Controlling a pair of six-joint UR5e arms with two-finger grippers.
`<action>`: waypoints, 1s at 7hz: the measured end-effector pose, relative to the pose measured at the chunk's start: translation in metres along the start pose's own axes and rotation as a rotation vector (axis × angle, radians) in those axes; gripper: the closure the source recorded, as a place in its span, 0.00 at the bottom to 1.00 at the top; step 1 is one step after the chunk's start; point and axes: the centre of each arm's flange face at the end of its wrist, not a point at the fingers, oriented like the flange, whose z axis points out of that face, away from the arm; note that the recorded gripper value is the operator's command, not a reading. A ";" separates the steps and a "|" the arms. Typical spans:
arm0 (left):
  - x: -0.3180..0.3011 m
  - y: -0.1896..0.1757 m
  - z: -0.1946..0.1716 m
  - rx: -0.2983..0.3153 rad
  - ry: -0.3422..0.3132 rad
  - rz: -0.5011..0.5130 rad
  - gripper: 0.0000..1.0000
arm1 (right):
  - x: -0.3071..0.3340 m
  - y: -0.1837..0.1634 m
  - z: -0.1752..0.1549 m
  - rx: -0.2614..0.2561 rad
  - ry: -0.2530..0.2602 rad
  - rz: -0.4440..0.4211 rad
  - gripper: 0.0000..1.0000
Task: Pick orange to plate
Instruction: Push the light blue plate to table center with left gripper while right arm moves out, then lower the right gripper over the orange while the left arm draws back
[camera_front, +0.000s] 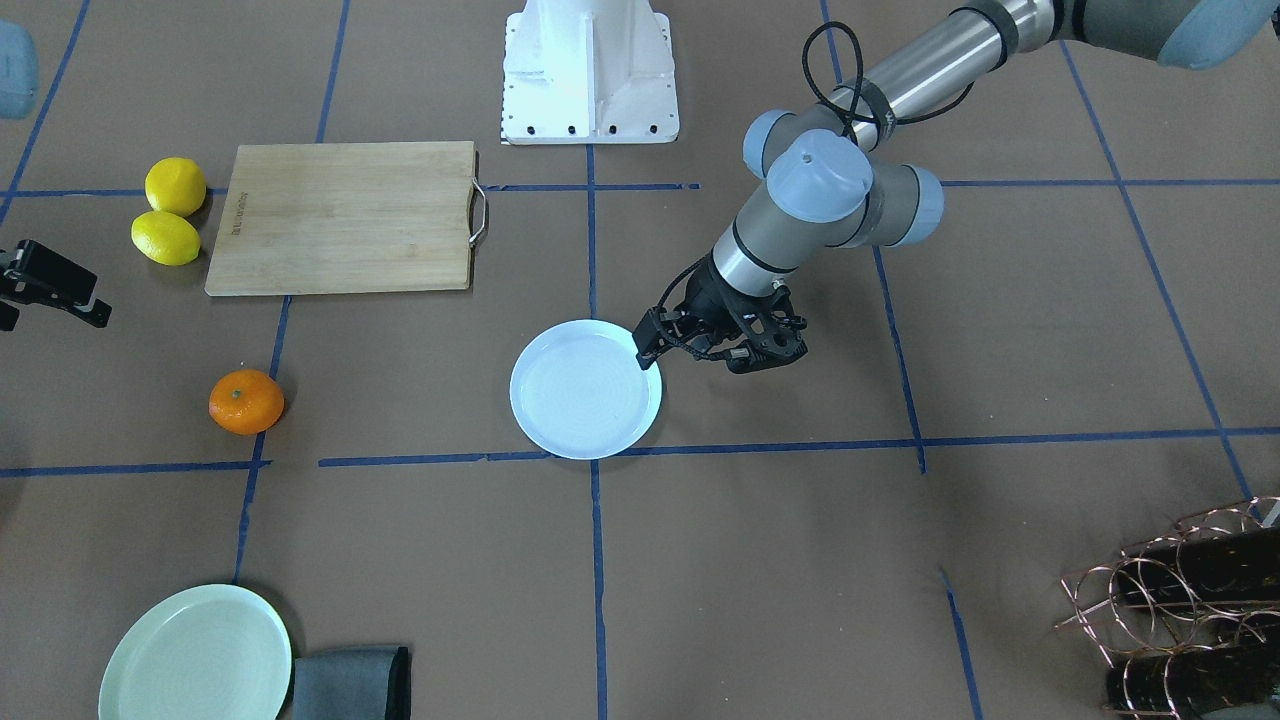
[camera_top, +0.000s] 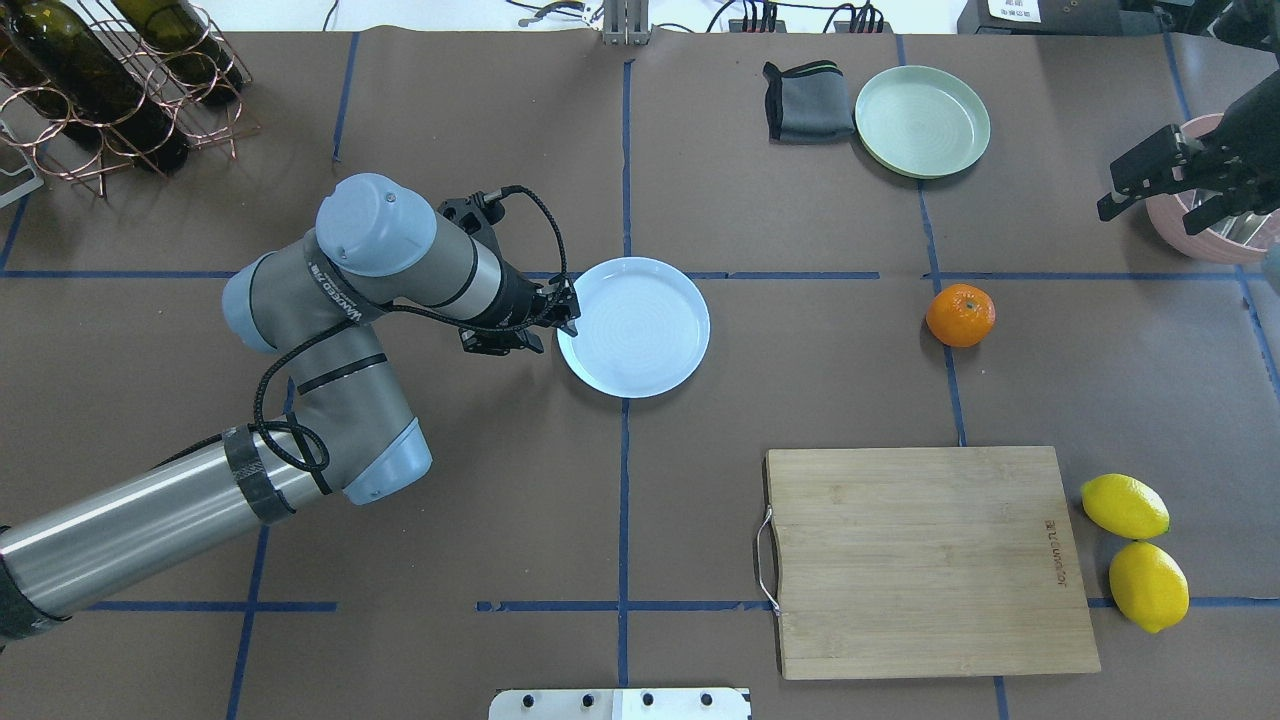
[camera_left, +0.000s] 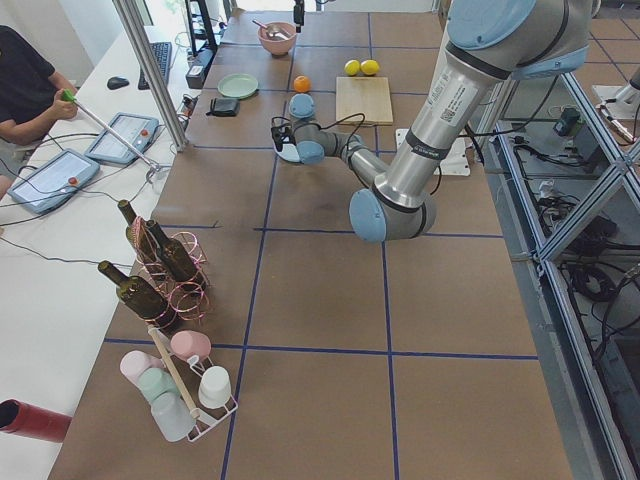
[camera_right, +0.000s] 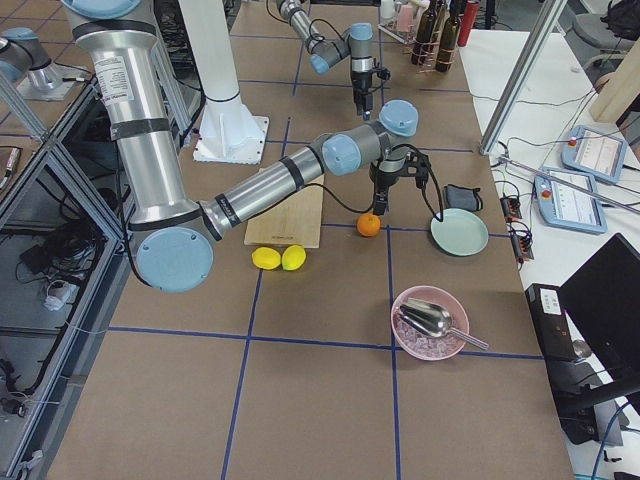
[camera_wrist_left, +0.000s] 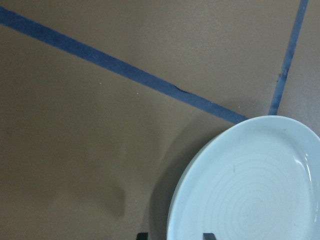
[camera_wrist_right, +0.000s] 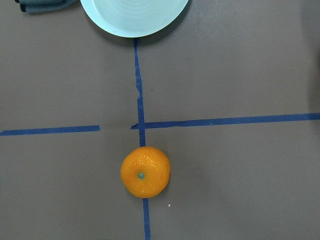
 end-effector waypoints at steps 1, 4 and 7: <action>-0.007 -0.014 -0.021 0.005 0.002 0.027 0.00 | -0.012 0.004 0.019 0.020 0.012 0.000 0.00; -0.028 -0.054 -0.096 0.058 -0.104 0.213 0.00 | -0.049 0.038 0.097 0.082 0.039 -0.004 0.00; -0.053 -0.085 -0.140 0.114 -0.162 0.303 0.00 | -0.059 0.051 0.155 0.096 0.087 -0.057 0.00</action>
